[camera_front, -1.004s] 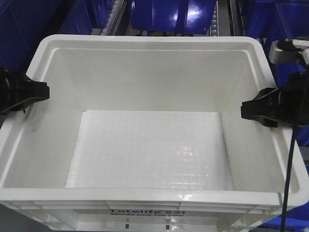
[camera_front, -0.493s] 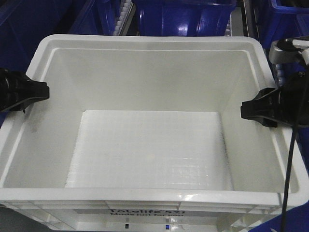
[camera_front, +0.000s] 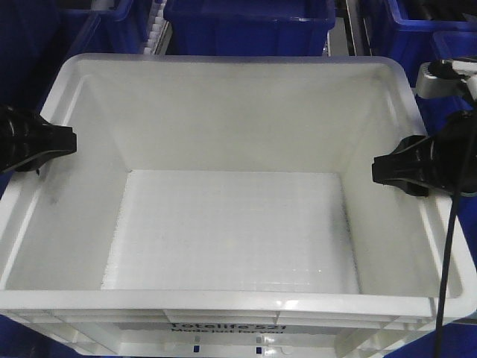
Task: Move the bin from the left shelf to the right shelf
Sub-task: 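Carry the gripped tote toward the other blue-bin shelf, then lower the gripped white tote onto the roller shelf lane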
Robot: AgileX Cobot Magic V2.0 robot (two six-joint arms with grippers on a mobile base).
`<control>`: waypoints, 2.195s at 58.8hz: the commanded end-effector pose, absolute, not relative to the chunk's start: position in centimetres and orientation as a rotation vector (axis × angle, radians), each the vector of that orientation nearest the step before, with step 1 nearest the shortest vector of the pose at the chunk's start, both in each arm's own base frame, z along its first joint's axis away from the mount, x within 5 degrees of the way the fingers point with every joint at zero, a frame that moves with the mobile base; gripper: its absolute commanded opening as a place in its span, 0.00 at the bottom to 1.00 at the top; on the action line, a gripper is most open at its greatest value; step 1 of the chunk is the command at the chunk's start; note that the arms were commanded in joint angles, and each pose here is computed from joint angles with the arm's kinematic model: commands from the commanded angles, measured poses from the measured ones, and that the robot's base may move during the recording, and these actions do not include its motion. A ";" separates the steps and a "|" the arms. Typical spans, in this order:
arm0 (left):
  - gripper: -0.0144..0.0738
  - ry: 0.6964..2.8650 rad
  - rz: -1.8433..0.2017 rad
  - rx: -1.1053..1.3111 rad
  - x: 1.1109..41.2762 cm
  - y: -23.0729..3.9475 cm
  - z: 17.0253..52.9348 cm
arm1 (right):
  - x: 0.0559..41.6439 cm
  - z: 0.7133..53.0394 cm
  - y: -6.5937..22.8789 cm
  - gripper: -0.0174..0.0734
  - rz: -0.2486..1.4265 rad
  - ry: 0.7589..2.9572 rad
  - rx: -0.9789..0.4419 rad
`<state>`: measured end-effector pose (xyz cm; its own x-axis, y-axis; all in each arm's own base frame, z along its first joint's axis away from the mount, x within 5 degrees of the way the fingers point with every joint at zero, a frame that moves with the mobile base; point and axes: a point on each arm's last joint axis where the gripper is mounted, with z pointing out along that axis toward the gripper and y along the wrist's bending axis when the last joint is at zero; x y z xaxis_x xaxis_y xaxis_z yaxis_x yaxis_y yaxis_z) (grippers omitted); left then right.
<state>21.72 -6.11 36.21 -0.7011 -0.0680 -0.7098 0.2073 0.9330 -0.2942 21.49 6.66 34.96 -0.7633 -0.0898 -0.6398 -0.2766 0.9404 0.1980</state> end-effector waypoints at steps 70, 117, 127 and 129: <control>0.16 2.119 -0.514 0.094 21.3 -6.4 39.2 | 21.7 37.4 6.6 0.19 0.388 2.269 -0.235; 0.16 2.119 -0.514 0.094 21.3 -6.4 39.2 | 21.7 37.4 6.6 0.19 0.387 2.268 -0.235; 0.16 2.119 -0.514 0.094 21.3 -6.4 39.2 | 21.7 37.4 6.6 0.19 0.387 2.268 -0.235; 0.16 2.119 -0.514 0.094 21.3 -6.4 39.2 | 21.7 37.4 6.6 0.19 0.387 2.268 -0.235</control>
